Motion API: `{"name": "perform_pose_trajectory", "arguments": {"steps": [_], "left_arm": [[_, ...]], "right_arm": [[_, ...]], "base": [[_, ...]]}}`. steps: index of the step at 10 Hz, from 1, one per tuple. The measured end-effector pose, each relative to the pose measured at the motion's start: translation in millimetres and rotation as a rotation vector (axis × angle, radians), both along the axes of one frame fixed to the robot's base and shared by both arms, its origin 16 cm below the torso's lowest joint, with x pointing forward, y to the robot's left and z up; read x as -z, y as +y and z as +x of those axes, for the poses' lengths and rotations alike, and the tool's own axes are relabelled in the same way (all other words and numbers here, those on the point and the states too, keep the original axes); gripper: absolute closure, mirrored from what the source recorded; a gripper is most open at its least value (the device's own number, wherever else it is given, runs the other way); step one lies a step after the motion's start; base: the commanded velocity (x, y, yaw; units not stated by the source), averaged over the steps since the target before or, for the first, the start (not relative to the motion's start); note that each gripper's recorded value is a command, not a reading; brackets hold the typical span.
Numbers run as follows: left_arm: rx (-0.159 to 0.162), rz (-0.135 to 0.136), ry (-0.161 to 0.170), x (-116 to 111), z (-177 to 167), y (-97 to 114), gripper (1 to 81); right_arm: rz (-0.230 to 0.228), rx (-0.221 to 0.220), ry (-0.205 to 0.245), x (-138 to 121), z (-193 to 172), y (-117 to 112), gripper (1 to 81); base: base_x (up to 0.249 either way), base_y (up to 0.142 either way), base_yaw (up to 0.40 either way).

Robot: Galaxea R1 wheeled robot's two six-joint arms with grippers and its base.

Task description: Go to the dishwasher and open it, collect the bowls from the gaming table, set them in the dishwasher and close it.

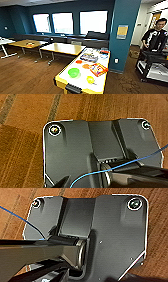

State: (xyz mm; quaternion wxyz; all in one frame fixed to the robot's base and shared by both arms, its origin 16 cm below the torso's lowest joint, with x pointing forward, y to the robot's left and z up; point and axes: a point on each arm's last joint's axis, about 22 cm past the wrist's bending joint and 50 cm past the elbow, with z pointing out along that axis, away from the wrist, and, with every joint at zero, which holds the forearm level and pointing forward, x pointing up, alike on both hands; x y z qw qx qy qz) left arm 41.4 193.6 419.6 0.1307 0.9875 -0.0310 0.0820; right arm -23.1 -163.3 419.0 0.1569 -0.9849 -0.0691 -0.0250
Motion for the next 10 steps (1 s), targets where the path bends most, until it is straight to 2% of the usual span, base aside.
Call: {"name": "perform_pose_trajectory", "arguments": {"steps": [10], "left_arm": [[0.0,0.0,0.001,0.1,-0.6,0.0,1.0]], "right_arm": [[0.006,-0.001,0.003,-0.5,-0.9,4.8,1.0]], "base": [[0.086,0.13,0.0]]}}
